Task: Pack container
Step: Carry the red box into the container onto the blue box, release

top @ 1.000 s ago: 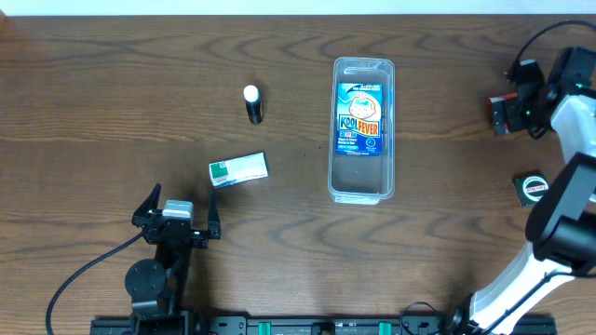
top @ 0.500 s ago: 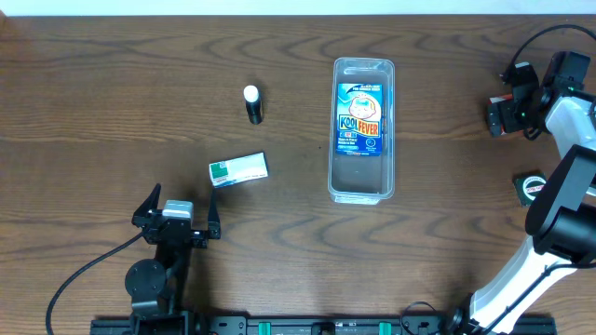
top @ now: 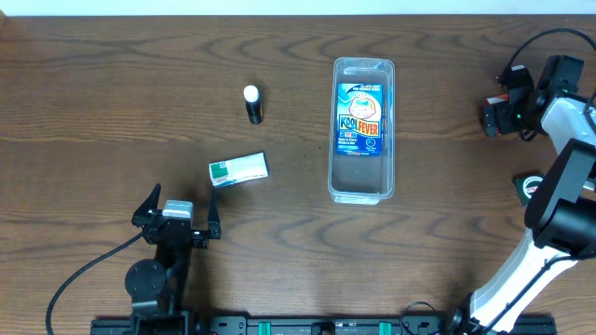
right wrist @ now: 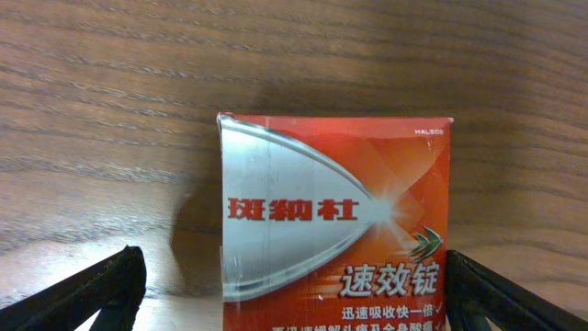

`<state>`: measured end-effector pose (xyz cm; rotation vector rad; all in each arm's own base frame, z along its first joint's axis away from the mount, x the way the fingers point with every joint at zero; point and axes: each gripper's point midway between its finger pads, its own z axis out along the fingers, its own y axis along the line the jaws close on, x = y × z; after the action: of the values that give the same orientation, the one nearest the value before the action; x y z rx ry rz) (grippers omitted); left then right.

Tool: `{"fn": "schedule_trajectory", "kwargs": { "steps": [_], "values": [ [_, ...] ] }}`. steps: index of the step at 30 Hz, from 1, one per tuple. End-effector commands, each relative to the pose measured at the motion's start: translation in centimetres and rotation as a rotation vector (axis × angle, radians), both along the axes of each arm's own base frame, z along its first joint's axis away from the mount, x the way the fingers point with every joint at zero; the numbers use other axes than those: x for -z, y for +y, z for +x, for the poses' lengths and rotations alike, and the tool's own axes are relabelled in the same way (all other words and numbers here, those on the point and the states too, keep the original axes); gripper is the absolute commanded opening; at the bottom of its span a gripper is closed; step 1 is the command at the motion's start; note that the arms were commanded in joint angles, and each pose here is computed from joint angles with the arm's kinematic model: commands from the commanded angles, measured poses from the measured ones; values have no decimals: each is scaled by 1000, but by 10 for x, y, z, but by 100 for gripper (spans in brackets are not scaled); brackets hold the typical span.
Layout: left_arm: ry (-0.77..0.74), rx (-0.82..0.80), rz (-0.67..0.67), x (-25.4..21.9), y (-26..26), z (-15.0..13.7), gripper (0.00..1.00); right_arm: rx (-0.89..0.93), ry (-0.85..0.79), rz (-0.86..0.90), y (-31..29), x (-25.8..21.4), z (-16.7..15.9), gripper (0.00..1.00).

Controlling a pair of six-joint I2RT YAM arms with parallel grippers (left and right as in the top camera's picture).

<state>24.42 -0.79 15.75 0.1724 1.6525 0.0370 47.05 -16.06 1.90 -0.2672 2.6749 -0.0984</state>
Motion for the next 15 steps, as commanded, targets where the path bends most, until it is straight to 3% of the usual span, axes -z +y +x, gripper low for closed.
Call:
{"fn": "schedule_trajectory", "kwargs": {
  "steps": [1,9,15],
  "values": [
    [42,13,-10,15,-2,0,98,26,-3,49,1,5,0,99],
    [42,13,-10,15,-2,0,98,49,15,65,2,7,-4,99],
    [42,13,-10,15,-2,0,98,47,20,51,0,7,-5,90]
  ]
}}
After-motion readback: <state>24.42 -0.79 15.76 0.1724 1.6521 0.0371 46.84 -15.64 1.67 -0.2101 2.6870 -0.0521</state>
